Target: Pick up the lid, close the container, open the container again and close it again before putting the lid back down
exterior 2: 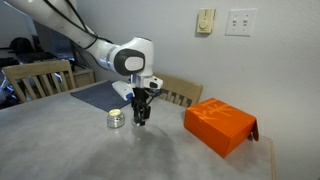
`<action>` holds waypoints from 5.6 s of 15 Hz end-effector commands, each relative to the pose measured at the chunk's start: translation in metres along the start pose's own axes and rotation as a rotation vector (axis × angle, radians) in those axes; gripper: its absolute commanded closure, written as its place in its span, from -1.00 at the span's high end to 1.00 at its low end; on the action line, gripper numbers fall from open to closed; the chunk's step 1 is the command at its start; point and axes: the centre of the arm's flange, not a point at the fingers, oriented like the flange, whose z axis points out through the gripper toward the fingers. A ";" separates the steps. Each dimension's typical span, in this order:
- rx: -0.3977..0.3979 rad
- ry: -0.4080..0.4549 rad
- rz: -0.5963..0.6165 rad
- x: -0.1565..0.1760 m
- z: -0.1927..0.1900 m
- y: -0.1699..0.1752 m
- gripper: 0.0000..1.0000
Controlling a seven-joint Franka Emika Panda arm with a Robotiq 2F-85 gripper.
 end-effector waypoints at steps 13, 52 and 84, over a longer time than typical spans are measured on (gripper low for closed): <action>-0.068 -0.051 -0.212 -0.087 -0.037 -0.097 -0.13; 0.029 -0.062 -0.444 -0.066 -0.030 -0.088 -0.13; -0.186 -0.067 -0.375 -0.066 -0.001 -0.102 1.00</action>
